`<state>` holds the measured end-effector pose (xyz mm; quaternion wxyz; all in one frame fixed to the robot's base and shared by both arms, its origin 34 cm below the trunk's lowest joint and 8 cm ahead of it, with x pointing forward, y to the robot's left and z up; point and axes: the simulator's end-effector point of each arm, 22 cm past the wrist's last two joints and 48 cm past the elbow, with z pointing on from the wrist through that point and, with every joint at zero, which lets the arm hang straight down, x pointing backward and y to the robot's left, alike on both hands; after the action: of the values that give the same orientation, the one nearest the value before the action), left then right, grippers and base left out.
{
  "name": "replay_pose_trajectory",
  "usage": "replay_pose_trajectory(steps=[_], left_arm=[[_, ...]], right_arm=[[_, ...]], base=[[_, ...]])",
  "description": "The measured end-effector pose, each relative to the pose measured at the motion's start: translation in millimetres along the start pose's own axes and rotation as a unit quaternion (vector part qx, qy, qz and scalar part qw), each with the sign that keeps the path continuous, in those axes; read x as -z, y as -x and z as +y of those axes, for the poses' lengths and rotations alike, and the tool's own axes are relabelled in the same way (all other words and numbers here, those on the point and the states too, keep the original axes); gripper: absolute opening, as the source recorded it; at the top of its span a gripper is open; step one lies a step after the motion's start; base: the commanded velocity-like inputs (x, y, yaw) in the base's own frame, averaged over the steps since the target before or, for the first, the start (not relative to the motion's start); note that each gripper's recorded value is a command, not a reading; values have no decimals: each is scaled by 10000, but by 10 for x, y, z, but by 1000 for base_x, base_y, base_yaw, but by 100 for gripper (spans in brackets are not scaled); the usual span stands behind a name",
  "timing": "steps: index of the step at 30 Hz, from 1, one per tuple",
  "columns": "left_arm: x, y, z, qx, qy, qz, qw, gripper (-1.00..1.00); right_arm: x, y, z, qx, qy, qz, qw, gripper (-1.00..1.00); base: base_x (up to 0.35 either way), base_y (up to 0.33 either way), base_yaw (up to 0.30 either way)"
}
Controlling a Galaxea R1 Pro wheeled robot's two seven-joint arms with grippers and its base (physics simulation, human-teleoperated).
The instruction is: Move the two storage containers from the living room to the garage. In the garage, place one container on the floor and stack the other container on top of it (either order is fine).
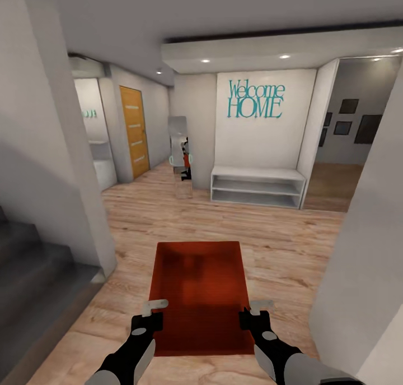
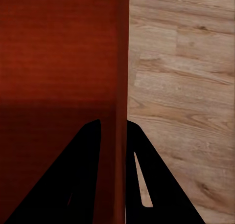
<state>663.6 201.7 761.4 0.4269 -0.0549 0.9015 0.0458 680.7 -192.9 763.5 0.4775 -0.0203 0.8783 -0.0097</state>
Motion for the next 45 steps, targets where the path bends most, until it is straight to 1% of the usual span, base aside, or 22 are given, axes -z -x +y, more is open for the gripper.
replay_pose_trajectory(steps=[11,27,45], left_arm=[[0,-2,-1,1,1,2,10000,-100],[0,0,2,1,1,-2,10000,-100],[0,0,0,0,-1,0,10000,-100]], right_arm=[[0,-1,-1,1,1,2,10000,-100],[0,1,2,0,1,-1,10000,-100],[0,0,-1,2,1,0,10000,-100]], base=[[321,0,17],[321,0,229],[321,0,7]])
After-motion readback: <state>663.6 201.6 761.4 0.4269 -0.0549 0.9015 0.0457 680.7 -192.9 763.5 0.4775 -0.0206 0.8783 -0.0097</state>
